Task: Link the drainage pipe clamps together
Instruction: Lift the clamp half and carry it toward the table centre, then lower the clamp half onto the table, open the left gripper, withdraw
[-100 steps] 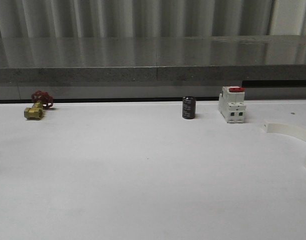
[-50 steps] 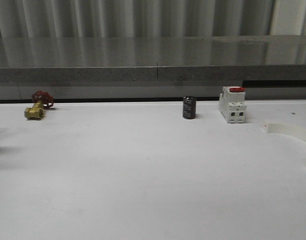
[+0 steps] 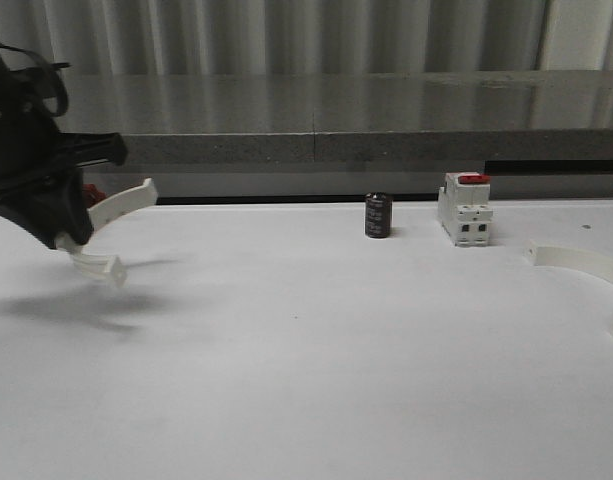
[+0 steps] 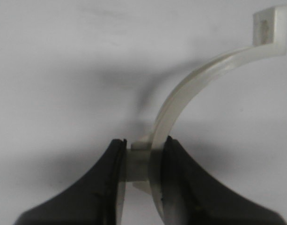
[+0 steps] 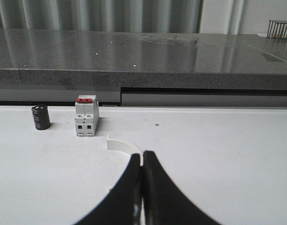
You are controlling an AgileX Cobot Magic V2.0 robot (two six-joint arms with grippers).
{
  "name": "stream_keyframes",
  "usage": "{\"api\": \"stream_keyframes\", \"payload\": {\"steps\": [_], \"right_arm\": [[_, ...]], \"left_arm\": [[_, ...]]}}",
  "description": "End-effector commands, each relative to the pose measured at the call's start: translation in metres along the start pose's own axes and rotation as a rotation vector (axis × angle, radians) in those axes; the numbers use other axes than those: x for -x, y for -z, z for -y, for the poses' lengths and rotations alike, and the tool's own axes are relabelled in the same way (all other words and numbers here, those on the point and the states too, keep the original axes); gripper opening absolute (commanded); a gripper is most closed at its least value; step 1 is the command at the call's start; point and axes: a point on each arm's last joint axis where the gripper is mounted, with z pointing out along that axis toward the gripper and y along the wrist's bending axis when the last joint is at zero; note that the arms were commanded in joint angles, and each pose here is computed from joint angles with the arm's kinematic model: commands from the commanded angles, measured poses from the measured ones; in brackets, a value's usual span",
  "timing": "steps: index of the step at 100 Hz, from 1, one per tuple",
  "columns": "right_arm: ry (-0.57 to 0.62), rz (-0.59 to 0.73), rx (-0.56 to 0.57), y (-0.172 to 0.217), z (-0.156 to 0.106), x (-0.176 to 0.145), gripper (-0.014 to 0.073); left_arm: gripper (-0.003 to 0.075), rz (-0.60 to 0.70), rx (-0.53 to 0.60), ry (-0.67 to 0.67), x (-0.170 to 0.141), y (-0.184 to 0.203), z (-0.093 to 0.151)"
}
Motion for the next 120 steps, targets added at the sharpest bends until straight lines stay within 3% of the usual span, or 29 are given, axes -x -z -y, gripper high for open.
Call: {"api": "stream_keyframes", "payload": {"steps": [1,25,75,84,92,103,120], "right_arm": [[0.004,0.114,0.005,0.003,-0.001,0.014,-0.0065],[0.004,0.114,0.005,0.003,-0.001,0.014,-0.0065],[0.004,0.114,0.005,0.003,-0.001,0.014,-0.0065],[0.004,0.114,0.005,0.003,-0.001,0.014,-0.0065],[0.004,0.114,0.005,0.003,-0.001,0.014,-0.0065],[0.004,0.114,0.005,0.003,-0.001,0.014,-0.0065],[0.004,0.114,0.005,0.003,-0.001,0.014,-0.0065]], "left_arm": [[0.0004,0.105,-0.052,-0.021,0.012,0.016,0.023],[0.0004,0.062,-0.068,-0.074,0.007,-0.003,0.046],[0.0022,0.001,-0.057,-0.034,0.002,-0.015,0.045],[0.0104,0.002,-0.057,-0.034,0.003,-0.015,0.045],[0.0258,0.009,-0.058,-0.034,0.003,-0.015,0.045],[0.041,0.019,-0.06,-0.034,0.004,-0.015,0.045],[0.041,0.057,-0.069,-0.036,0.01,-0.007,0.047]]}}
